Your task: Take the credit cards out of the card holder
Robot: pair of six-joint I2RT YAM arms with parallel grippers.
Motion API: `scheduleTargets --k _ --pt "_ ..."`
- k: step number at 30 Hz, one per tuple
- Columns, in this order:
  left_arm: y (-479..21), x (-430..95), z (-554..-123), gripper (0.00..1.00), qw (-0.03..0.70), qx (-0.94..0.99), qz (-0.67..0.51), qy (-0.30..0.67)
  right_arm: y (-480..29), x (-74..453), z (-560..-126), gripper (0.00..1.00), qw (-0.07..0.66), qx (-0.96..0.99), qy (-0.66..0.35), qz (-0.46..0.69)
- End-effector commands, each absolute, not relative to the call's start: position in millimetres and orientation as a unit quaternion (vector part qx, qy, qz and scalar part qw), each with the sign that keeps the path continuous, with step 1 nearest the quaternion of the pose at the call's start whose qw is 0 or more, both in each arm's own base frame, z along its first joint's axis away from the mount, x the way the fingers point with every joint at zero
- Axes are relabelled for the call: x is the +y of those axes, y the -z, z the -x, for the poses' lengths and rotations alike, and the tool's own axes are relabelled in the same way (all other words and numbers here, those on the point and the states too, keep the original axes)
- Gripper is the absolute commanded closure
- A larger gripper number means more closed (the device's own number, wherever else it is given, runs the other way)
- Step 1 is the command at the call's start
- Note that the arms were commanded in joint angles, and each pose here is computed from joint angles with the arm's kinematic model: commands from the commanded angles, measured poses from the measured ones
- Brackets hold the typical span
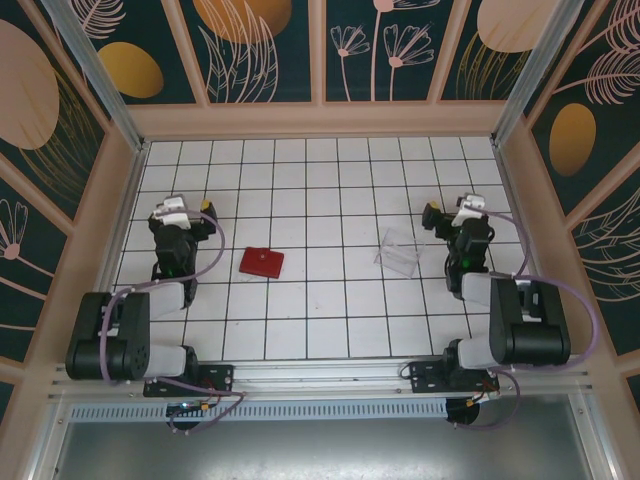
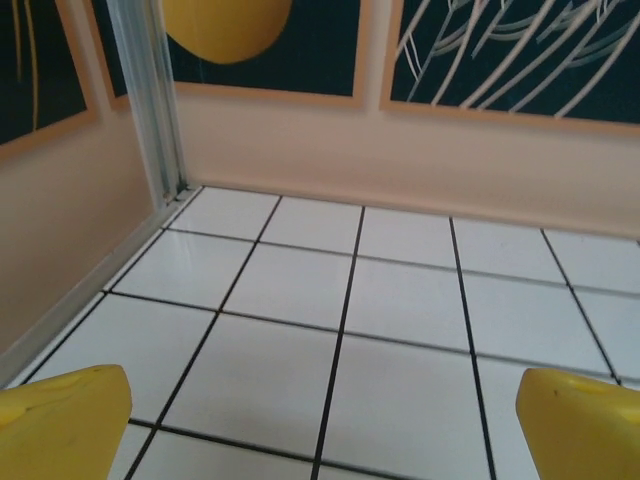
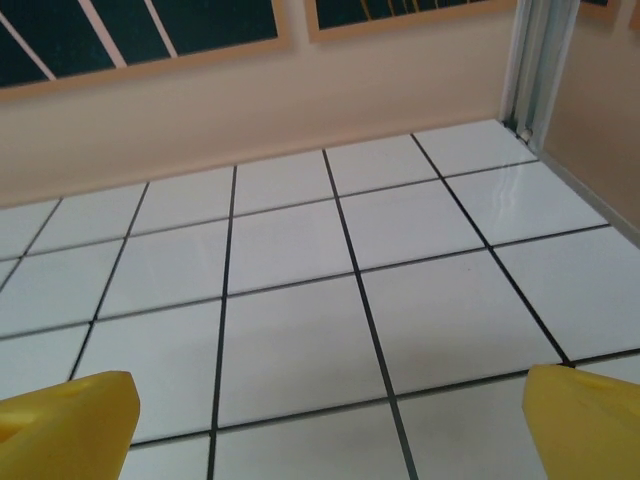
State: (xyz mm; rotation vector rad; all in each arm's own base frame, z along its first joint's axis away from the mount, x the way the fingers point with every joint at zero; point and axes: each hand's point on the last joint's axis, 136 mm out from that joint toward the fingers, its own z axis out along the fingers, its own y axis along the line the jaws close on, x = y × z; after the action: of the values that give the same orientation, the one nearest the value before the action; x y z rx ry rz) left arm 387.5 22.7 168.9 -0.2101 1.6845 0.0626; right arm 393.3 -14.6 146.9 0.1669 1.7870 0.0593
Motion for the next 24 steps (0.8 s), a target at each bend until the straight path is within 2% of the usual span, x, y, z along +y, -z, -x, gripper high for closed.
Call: scheduleTargets --k 1,4,9,14,18,24 --pt "-174.4 17.6 -389.6 0.01 0.629 0.768 0.121 -0.005 -144.7 -11.9 -390.4 0.01 0.561 0.818 -0.052 -0.111" --pt "-181.1 2.4 -391.8 0.02 0.606 0.784 0.133 0.037 -142.5 2.7 -383.5 0.02 0.506 0.846 -0.106 -0.13" --pt "-171.9 -33.2 -393.0 0.02 0.538 0.83 0.117 0.09 -121.2 26.2 -355.3 0.11 0.403 0.88 -0.173 -0.182" --pt "-153.2 -53.0 -386.1 0.03 0.482 0.859 0.114 0.13 -98.2 33.1 -322.7 0.22 0.332 0.905 -0.157 -0.215" --pt "-139.6 -57.8 -379.3 0.04 0.443 0.881 0.111 0.127 -92.8 34.4 -304.9 0.3 0.304 0.914 -0.139 -0.232" --pt "-128.7 -64.9 -375.8 0.04 0.409 0.897 0.103 0.134 -88.9 45.3 -307.7 0.52 0.288 0.923 -0.127 -0.223"
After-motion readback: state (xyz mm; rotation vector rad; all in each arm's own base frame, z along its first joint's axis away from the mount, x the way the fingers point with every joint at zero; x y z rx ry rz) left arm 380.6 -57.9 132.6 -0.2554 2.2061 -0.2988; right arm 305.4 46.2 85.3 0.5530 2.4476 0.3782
